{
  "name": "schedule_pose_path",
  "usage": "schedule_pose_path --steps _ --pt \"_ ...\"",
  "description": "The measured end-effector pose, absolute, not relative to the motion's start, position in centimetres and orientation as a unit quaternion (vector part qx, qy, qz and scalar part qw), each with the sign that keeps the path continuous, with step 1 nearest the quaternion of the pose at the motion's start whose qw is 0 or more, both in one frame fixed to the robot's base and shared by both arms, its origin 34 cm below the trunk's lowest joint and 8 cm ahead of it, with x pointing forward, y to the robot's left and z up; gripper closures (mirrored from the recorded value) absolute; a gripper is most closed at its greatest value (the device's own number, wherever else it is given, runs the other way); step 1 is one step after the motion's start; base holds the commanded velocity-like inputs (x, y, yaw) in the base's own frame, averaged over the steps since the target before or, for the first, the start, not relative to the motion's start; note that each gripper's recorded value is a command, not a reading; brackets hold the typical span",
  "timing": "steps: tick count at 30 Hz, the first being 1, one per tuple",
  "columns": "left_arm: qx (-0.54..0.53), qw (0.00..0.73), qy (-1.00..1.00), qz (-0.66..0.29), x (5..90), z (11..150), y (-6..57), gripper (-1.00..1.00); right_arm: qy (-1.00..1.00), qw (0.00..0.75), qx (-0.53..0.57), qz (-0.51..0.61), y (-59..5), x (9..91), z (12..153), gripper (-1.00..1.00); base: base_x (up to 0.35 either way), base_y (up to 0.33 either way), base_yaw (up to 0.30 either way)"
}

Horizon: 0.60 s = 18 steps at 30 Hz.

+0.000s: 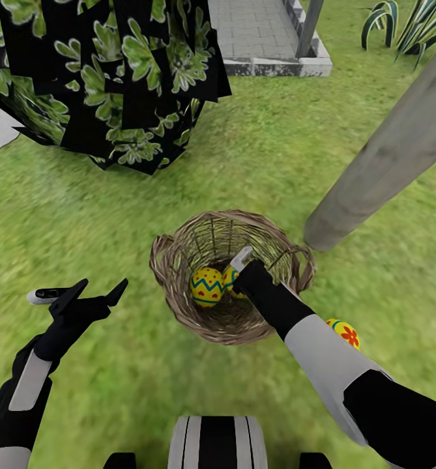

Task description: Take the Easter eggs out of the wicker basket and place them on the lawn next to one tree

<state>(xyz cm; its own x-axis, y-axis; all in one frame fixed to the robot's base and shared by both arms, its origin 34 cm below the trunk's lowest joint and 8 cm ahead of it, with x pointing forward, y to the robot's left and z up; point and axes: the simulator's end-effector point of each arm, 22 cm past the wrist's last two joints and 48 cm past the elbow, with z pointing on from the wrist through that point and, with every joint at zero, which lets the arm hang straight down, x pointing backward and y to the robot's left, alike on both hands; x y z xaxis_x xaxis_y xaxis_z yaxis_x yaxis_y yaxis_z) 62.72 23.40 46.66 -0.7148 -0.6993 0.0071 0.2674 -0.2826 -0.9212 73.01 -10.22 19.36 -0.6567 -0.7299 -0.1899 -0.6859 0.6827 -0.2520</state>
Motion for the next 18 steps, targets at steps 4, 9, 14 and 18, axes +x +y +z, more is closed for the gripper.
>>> schedule_pose_path --steps 4,9,14,18 --pt "-0.211 0.313 0.511 -0.772 62.7 46.7 23.4 -1.00 0.906 0.141 -0.391 -0.079 -10.2 73.1 19.4 -1.00 0.001 -0.005 0.000" --pt "-0.212 0.313 0.510 -0.773 62.7 46.7 23.4 -1.00 0.905 0.144 -0.392 -0.076 -10.0 73.2 19.4 -1.00 0.000 0.000 0.000" --pt "-0.212 0.313 0.510 -0.773 62.7 46.7 23.4 -1.00 0.900 0.164 -0.398 -0.067 -9.1 73.7 19.6 -1.00 0.000 0.000 0.000" --pt "-0.212 0.313 0.510 -0.773 62.7 46.7 23.4 -1.00 0.900 0.166 -0.398 -0.063 -8.9 73.7 19.6 -1.00 0.000 0.000 0.000"
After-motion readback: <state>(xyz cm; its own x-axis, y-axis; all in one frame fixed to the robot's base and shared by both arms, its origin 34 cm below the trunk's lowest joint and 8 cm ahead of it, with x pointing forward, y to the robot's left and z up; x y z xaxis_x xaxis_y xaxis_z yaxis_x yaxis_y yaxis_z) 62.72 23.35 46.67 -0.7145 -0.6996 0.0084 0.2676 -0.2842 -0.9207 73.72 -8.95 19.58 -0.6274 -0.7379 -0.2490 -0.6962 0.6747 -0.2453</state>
